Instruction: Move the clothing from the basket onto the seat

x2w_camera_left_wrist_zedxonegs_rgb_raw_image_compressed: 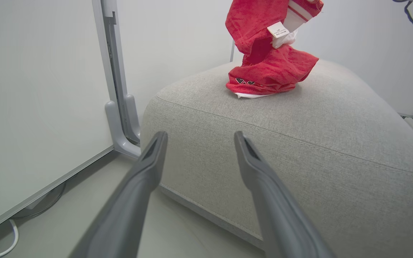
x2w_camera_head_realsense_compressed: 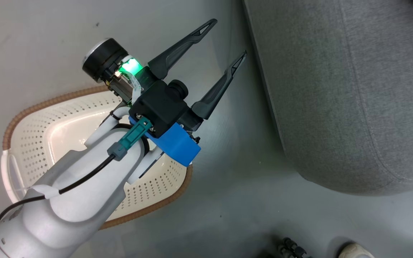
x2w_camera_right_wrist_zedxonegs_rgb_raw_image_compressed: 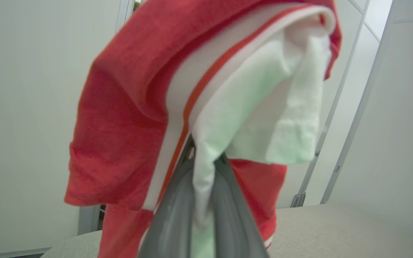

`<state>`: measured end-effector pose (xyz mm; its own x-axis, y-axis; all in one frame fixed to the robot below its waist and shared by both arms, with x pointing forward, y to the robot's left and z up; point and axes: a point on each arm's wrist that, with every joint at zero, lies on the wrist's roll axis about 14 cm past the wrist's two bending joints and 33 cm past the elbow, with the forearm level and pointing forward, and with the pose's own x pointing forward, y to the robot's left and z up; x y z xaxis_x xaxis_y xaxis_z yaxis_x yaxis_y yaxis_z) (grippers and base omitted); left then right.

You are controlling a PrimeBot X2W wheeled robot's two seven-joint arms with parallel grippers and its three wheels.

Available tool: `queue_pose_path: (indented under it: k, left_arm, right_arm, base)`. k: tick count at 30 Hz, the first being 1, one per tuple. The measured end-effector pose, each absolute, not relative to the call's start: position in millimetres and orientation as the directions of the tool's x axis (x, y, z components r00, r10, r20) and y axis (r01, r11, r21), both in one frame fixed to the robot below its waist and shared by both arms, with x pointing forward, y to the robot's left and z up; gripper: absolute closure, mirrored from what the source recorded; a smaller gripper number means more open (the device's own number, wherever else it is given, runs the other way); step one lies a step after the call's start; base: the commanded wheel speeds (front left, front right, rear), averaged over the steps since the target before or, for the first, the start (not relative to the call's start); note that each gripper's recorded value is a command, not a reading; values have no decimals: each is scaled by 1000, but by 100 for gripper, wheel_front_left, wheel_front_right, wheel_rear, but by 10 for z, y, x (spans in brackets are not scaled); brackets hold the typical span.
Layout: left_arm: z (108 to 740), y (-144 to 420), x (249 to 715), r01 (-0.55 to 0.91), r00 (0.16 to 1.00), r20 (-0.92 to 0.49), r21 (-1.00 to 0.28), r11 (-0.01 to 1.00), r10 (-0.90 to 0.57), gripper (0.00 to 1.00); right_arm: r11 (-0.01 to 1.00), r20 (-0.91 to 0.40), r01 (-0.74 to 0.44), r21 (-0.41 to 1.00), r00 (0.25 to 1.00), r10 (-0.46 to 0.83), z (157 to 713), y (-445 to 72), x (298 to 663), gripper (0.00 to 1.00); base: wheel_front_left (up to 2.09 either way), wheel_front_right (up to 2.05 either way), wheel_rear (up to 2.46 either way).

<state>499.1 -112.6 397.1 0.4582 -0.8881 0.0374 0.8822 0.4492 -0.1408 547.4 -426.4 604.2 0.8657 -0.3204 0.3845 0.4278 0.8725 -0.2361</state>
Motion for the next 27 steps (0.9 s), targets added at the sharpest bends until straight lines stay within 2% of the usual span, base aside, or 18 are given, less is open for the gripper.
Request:
queue_pose_path:
  k: [11, 15, 19, 20, 21, 27]
  left_arm:
    - [3717, -1093, 5016, 877, 458, 11, -169, 450, -889, 0]
    - [3730, -1077, 5028, 875, 464, 13, -167, 455, -886, 0]
    - [3759, -1064, 5045, 870, 473, 16, -164, 465, -881, 0]
    - [3776, -1066, 5045, 870, 474, 20, -162, 465, -880, 0]
    - [3794, -1068, 5045, 870, 475, 23, -160, 466, -880, 0]
    - [3969, -1086, 5010, 870, 482, 51, -150, 470, -875, 0]
  right_arm:
    - [886, 58, 406, -223, 913, -404, 4736, -4359, 5561, 100]
    - [894, -40, 402, -198, 908, -417, 4398, -4338, 5516, 100]
    - [891, -74, 412, -188, 899, -431, 4325, -4385, 5485, 100]
    - [891, -69, 414, -186, 899, -433, 4350, -4392, 5484, 63]
    - [890, -65, 416, -185, 899, -433, 4376, -4398, 5485, 0]
    - [885, -47, 432, -176, 894, -446, 4516, -4422, 5303, 0]
  base:
    - [0, 0, 0]
    - [0, 0, 0]
    - [0, 0, 0]
    - [0, 0, 0]
    - [0, 0, 0]
    - [0, 0, 0]
